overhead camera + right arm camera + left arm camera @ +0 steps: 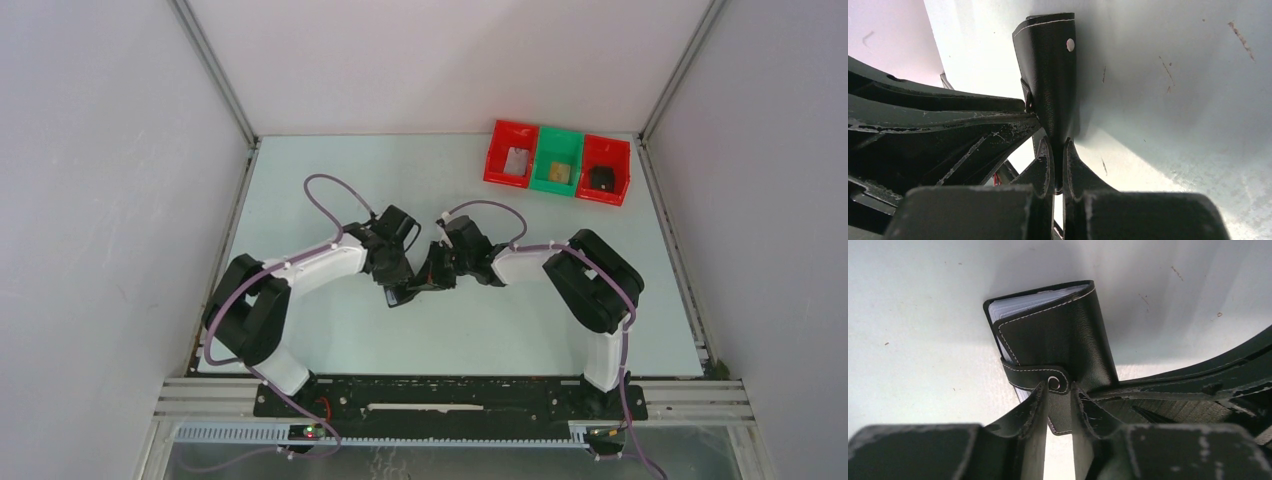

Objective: Take the credit cards out of the card holder
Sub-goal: Open the card holder at the center of the board.

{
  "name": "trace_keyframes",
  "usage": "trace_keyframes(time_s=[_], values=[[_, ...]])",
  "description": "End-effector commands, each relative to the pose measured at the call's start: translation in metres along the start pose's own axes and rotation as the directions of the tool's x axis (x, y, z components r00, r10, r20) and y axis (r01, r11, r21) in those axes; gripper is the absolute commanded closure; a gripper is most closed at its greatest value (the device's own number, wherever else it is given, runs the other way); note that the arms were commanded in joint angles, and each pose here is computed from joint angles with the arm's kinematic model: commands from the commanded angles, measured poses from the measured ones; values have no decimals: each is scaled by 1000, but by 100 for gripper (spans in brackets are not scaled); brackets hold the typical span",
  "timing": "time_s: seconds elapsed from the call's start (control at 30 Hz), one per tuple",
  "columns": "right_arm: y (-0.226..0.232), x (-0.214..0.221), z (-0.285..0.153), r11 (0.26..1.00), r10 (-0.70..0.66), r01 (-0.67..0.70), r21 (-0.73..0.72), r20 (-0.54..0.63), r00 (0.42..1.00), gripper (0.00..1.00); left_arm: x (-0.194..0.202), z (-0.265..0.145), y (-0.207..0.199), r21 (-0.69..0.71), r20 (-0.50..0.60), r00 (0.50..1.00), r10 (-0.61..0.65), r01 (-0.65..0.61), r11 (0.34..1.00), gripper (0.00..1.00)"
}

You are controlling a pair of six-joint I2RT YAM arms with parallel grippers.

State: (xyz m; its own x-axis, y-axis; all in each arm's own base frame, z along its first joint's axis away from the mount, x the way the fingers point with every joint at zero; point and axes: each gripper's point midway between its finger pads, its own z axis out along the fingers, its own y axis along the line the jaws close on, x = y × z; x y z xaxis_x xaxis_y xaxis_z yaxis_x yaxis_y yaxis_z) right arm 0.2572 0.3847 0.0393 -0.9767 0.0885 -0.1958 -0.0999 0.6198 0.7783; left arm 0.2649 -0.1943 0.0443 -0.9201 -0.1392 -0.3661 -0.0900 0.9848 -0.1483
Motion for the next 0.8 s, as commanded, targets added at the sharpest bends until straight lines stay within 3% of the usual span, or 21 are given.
trace_keyframes(time_s=[0.0,0.1,0.3,0.63,0.67,0.7,0.77], values=[[10,-5,-8,1000,-15,14,3,36,999,100,-27,-4,18,-123,98,995,19,-6,992,79],[7,-5,-11,1000,-8,7,9,53,999,100,-31,-7,24,-163,110,993,34,-16,987,99],[-3,-5,-26,1000,20,-21,12,100,995,100,-39,-24,30,-176,149,988,34,-8,984,100],[-28,20,-57,996,59,-66,55,133,989,100,-39,-60,15,-3,174,984,33,-33,999,100],[-34,22,-62,994,56,-68,83,145,988,95,-37,-62,15,7,174,984,33,-34,999,100],[-39,22,-66,992,47,-65,108,161,986,84,-36,-64,14,21,173,984,33,-37,999,100],[-48,20,-77,986,12,-44,163,192,981,50,-33,-70,9,60,169,985,42,-53,997,100]])
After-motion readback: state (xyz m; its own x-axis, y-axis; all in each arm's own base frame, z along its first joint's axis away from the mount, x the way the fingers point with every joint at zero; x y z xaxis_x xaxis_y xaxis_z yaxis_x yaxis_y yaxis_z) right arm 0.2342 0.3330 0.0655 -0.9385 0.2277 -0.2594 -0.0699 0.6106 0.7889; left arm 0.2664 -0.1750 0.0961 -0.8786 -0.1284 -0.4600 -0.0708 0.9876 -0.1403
